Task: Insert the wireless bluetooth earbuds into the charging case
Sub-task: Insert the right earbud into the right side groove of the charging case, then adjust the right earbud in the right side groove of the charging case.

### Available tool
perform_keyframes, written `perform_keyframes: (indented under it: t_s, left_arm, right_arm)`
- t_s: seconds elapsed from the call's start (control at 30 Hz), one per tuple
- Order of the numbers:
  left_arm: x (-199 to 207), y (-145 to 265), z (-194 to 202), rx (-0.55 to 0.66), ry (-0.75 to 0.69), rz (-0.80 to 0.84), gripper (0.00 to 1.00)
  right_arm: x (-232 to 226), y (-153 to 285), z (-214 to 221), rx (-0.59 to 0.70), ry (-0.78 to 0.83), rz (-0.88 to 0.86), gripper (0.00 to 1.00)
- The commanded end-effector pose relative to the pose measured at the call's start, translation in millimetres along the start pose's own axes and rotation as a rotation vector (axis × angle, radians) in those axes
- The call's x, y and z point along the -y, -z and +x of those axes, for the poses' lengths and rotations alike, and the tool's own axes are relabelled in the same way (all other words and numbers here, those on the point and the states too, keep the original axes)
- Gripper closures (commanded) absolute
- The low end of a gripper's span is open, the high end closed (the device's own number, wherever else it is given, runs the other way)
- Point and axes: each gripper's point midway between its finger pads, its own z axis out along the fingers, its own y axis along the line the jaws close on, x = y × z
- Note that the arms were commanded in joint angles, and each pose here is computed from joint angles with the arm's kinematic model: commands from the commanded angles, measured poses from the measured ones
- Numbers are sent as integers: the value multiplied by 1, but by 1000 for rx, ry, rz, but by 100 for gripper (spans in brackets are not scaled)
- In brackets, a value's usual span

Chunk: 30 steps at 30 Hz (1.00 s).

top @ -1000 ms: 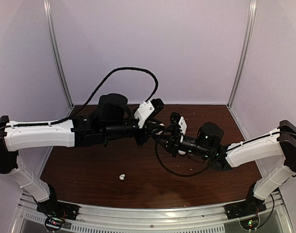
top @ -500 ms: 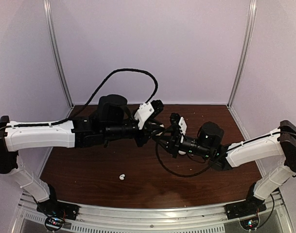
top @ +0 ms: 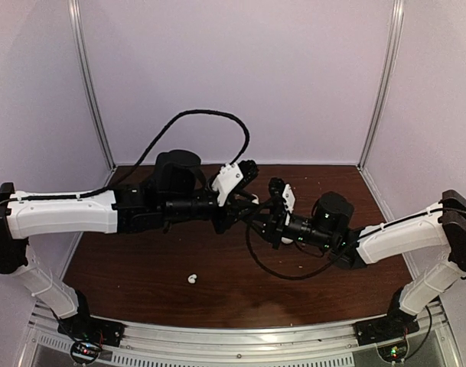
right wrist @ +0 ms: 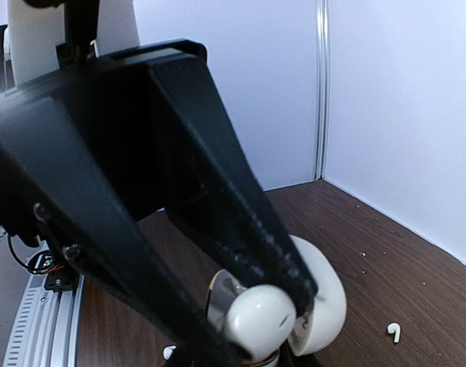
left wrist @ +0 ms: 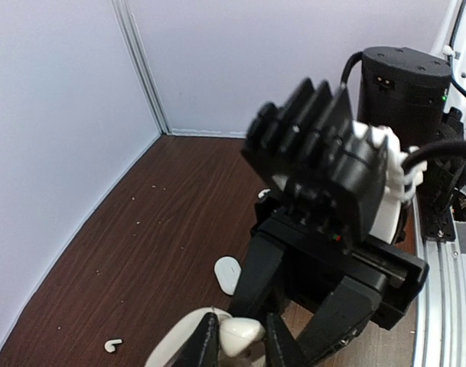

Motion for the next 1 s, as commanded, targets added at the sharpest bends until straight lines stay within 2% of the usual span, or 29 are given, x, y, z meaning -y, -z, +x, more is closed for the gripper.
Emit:
perform_keyframes:
  t_s: [0.0,0.27,0.43,0.83,0.97]
  left_arm:
    - [11,0,29,-94,15,39,75]
    - [9,3,28,-96,16,28,67]
    - [2,9,25,-89,32,-15,58]
    - [-3,26,13,-38,58,-48,26]
    - [-23,25,1,-15,123,-147,8]
  right_arm:
    - [-3,7,-54,164,61,-8,100]
    - [-3,6,-52,159,62,-8,100]
    - [-1,7,-48,144,60,1,100]
    - [16,4,-38,95,48,96,100]
    - [20,0,-35,71,41,111,100]
